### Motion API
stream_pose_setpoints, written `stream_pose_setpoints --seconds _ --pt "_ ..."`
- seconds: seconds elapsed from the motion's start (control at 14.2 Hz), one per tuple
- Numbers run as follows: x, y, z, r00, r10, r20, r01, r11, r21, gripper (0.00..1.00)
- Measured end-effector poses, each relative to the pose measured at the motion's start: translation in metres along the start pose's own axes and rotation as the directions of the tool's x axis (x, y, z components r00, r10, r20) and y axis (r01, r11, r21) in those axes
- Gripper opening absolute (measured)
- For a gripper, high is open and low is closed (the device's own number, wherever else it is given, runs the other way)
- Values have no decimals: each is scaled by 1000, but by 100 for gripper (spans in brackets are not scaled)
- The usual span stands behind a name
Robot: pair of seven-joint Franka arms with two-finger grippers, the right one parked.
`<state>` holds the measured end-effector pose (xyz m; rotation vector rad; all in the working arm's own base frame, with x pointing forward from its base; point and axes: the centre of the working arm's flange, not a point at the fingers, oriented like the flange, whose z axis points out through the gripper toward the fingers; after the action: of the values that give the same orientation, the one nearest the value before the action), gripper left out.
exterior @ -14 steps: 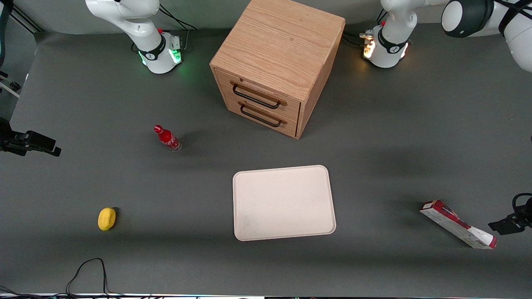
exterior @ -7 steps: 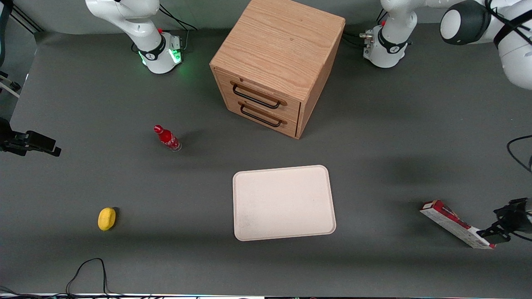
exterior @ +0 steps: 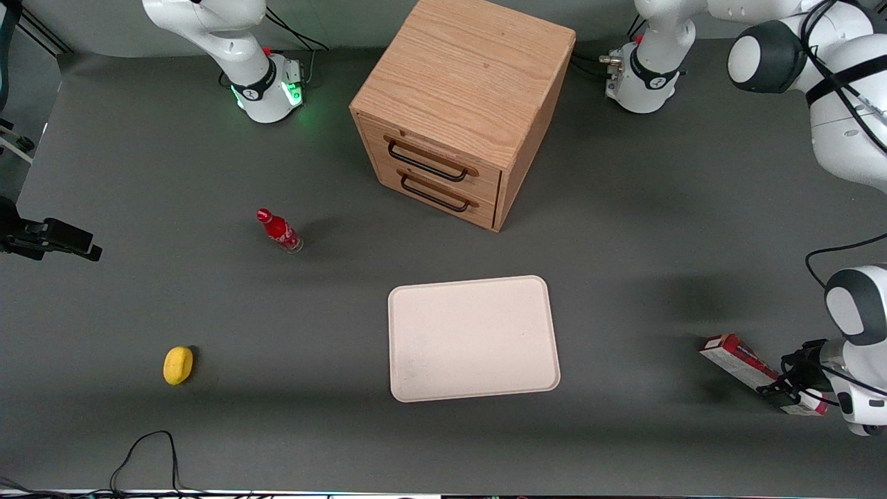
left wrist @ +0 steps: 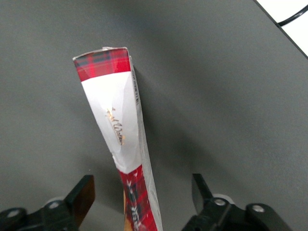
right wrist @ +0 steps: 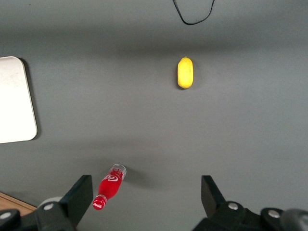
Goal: Place red cookie box on tray
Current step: 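Close the left gripper on the cookie box's end, then lift the cookie box upright and carry it toward the white tray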
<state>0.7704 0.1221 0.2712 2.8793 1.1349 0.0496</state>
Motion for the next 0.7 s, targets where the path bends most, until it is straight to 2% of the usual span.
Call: stream_pose_setpoints --seconds 0.07,0.14,0.35,0.56,0.63,0.7 --pt "0 0 4 1000 -7 0 7 1000 1 89" --pt "0 0 6 1000 -10 1 10 1000 2 81" --pt "0 -1 7 1000 -11 2 11 1000 4 44" --pt "1 -2 7 1000 -11 -2 11 1000 9 12" --pt "1 -2 7 1000 -8 -5 8 1000 12 4" --pt "2 -2 5 1000 -7 -8 7 1000 12 3"
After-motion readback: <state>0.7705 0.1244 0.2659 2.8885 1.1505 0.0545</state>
